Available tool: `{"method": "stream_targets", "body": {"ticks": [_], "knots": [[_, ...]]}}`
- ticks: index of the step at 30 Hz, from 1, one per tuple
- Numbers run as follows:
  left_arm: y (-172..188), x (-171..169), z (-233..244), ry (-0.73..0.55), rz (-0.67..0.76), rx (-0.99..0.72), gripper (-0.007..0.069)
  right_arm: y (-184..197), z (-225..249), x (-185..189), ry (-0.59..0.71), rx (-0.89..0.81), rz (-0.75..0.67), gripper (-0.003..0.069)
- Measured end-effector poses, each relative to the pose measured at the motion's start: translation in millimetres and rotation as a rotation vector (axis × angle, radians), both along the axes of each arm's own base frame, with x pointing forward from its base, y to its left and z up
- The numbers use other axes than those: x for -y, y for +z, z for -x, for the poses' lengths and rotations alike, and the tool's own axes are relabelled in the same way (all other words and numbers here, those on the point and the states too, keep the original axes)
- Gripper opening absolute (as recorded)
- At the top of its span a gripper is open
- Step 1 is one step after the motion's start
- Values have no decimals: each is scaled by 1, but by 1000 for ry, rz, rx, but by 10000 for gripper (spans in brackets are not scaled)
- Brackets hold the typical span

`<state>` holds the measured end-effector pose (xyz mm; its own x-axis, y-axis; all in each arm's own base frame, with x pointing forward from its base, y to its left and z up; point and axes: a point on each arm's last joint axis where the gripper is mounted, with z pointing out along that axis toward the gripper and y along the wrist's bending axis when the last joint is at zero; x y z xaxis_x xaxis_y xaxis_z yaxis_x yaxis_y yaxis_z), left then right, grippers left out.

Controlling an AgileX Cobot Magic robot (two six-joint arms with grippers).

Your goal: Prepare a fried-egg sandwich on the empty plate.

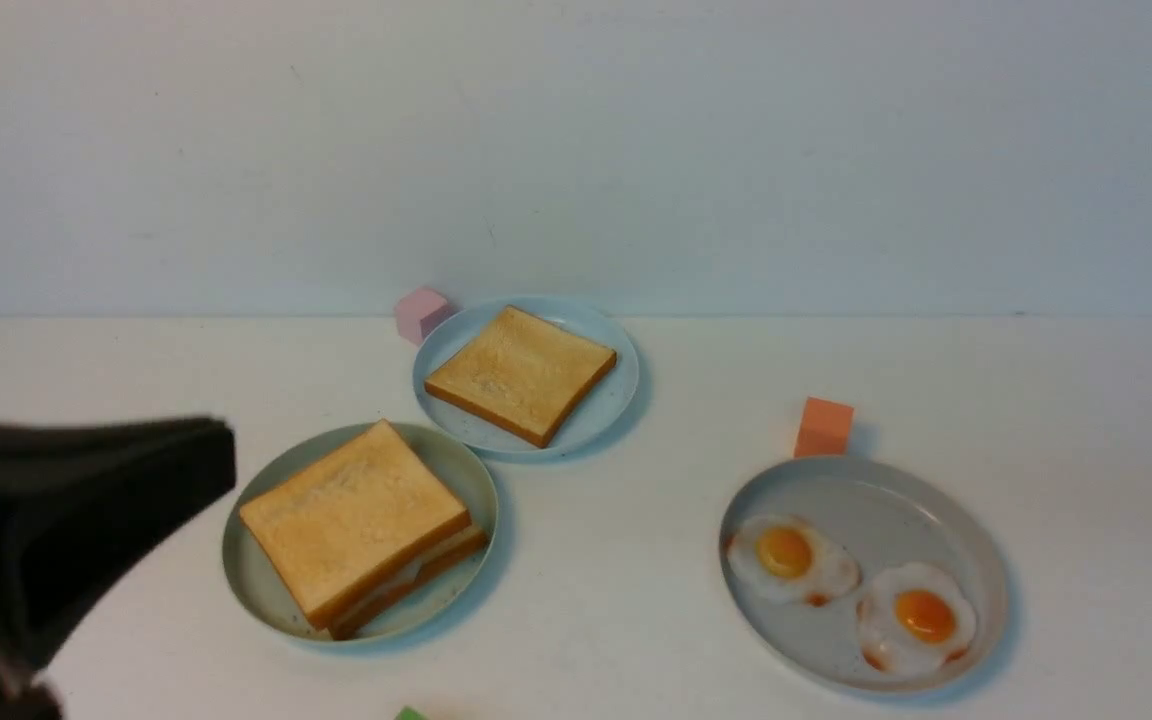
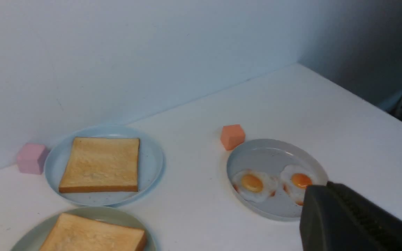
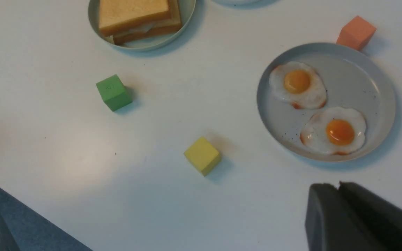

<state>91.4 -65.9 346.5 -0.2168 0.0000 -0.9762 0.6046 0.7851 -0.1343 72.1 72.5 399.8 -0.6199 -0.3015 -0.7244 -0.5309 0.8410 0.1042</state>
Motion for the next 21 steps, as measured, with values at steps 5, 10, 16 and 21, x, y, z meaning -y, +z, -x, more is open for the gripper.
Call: {"method": "stream_targets", "body": {"ticks": [5, 10, 16, 21], "knots": [[-39, -14, 35, -6, 53, 30, -13, 0, 0, 0, 0, -1, 0, 80], [-67, -20, 48, -8, 70, 40, -13, 0, 0, 0, 0, -1, -1, 88], [-90, -19, 48, -21, 42, -22, -13, 3, 4, 6, 0, 14, -22, 95], [-96, -18, 48, -24, 34, -38, -13, 6, 10, 17, -2, 35, -56, 102]]}}
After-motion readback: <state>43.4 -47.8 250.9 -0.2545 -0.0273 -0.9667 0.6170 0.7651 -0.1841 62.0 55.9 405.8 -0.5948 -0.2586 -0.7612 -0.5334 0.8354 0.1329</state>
